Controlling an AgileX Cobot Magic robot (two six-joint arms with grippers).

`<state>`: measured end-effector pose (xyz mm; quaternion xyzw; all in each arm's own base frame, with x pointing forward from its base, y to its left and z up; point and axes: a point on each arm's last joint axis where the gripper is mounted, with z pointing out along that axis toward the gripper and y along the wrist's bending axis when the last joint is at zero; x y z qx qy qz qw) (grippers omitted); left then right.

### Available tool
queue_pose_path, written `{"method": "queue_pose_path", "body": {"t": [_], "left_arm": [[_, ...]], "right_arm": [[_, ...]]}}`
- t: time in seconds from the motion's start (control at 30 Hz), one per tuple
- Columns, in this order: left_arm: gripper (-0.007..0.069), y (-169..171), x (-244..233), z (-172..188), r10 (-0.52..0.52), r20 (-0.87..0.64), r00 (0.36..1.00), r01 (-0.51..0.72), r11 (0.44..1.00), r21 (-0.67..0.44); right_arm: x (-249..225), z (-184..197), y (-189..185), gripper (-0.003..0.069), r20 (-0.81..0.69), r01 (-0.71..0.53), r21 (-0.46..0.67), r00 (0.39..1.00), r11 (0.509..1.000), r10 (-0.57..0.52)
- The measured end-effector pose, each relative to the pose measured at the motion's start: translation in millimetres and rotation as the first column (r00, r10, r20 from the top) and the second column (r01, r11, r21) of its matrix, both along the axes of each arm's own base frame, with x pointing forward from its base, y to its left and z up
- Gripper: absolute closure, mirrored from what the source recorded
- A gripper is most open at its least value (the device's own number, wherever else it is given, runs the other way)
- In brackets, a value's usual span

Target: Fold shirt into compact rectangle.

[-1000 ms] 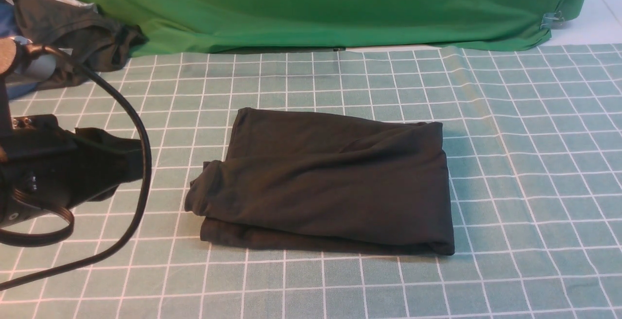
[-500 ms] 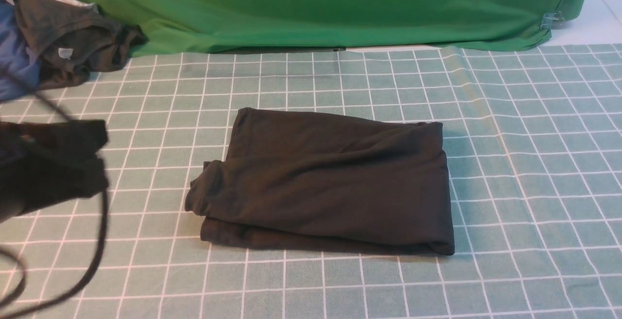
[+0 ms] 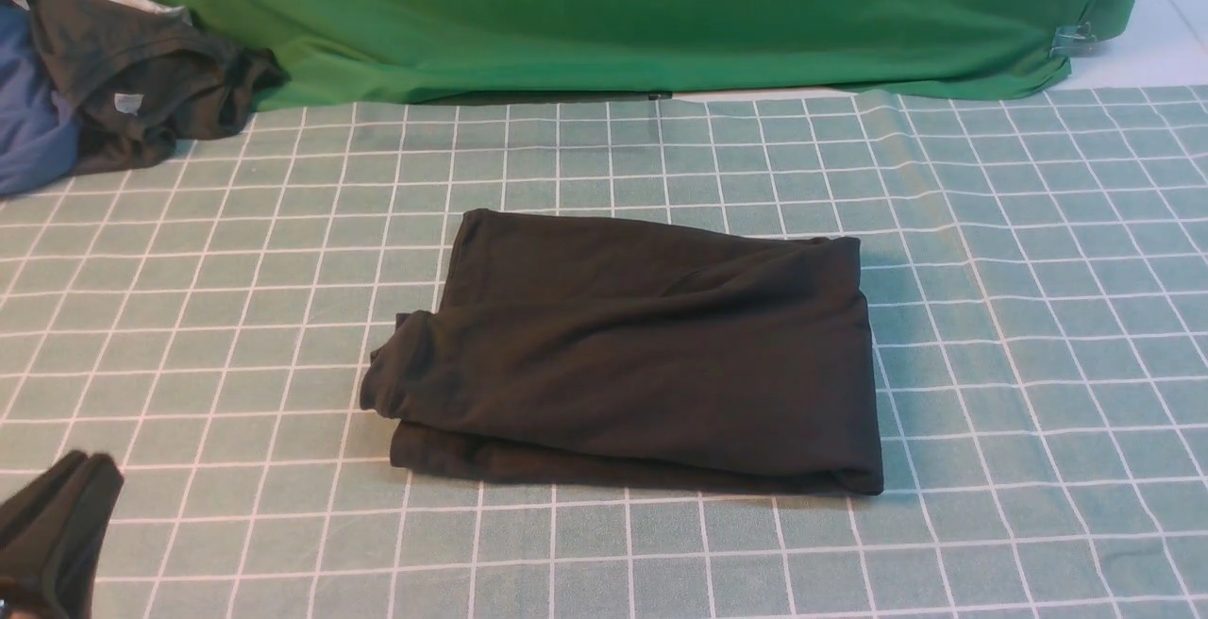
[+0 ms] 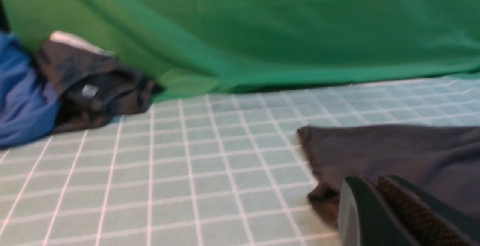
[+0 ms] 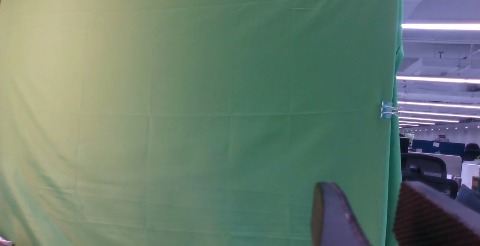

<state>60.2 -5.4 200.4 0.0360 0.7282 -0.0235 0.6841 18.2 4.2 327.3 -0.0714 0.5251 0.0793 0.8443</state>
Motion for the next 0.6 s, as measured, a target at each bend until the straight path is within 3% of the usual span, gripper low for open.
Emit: {"method": "queue_pose_path", "body": {"t": [0.2, 0.6], "left_arm": [[0.0612, 1.9, -4.6, -9.2, 0.027, -0.077, 0.997, -0.024, 0.999, 0.044], [0.0612, 2.0, -4.7, -10.0, 0.027, -0.085, 0.996, -0.022, 0.998, 0.058]], "right_arm": [[0.0, 0.0, 0.0, 0.0415, 0.000, 0.000, 0.000, 1.000, 1.000, 0.000], [0.0, 0.0, 0.0, 0.0414, 0.000, 0.000, 0.000, 1.000, 1.000, 0.000]]}}
